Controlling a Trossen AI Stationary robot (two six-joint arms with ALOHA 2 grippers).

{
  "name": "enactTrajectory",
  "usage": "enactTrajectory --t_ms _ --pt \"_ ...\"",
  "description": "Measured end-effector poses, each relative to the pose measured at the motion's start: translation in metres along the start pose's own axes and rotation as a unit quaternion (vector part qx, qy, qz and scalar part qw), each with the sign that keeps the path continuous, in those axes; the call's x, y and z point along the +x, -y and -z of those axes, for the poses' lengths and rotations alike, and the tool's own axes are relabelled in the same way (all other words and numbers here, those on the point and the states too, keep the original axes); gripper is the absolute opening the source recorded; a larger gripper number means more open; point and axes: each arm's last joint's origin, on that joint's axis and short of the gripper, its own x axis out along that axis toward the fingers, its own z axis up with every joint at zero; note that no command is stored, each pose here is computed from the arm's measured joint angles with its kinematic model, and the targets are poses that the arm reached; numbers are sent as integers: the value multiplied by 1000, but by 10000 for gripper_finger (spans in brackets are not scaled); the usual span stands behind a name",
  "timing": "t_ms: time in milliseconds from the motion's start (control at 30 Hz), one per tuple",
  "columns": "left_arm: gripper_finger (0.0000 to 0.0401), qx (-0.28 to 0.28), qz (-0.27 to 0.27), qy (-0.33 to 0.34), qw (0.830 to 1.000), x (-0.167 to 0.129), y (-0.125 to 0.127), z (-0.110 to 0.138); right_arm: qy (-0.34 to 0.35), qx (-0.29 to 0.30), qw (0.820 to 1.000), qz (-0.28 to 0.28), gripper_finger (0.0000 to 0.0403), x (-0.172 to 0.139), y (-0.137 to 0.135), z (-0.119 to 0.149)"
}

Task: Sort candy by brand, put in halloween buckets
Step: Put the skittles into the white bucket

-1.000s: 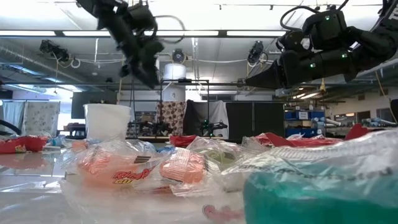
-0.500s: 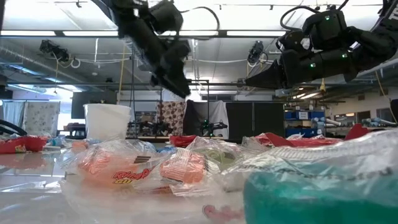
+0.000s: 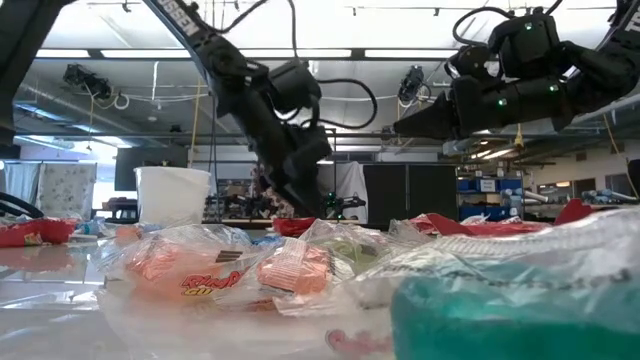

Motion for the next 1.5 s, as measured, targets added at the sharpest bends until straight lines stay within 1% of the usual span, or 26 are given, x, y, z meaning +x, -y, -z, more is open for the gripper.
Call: enactTrajectory --t_ms 233,333,533,667,767,900,933,1000,1100,1167,1267,1333,1400,1500 --pt "152 -11 -5 1 1000 5 -9 0 -2 0 1000 0 153 0 0 0" --pt "149 -18 9 -4 1000 6 -15 0 0 0 1000 0 153 0 0 0" --pt "128 -21 2 -31 999 13 -20 6 -9 0 1000 -1 153 0 0 2" --pt "114 -21 -18 -52 998 12 -22 10 -12 -2 1000 -2 153 0 0 2" --pt "86 -18 -21 -66 997 11 -23 12 -13 -3 1000 -2 153 0 0 2" --pt "19 -9 -19 -70 997 9 -22 12 -13 -4 1000 -2 153 0 0 3" --pt "11 -10 -18 -69 997 7 -22 11 -13 -4 1000 -2 152 0 0 3" --pt "9 -9 -11 -67 998 4 -22 11 -13 -4 1000 -2 151 0 0 3" --pt "5 -8 -4 -69 998 -8 -21 8 -13 -4 1000 -2 148 0 0 2" --pt "4 3 -3 -63 998 -22 -19 -2 -13 -4 1000 -2 146 0 0 2" --pt "4 5 -15 -50 999 -41 -18 -15 -12 -6 1000 -2 144 0 0 2" --pt "4 4 -14 -50 999 -47 -18 -19 -12 -6 1000 -2 144 0 0 2" --pt "5 -7 3 -38 999 -53 -15 -24 -12 -8 1000 -2 144 0 0 2" --pt "13 -5 34 -31 999 -53 -8 -26 -13 -11 1000 -2 144 0 0 3"
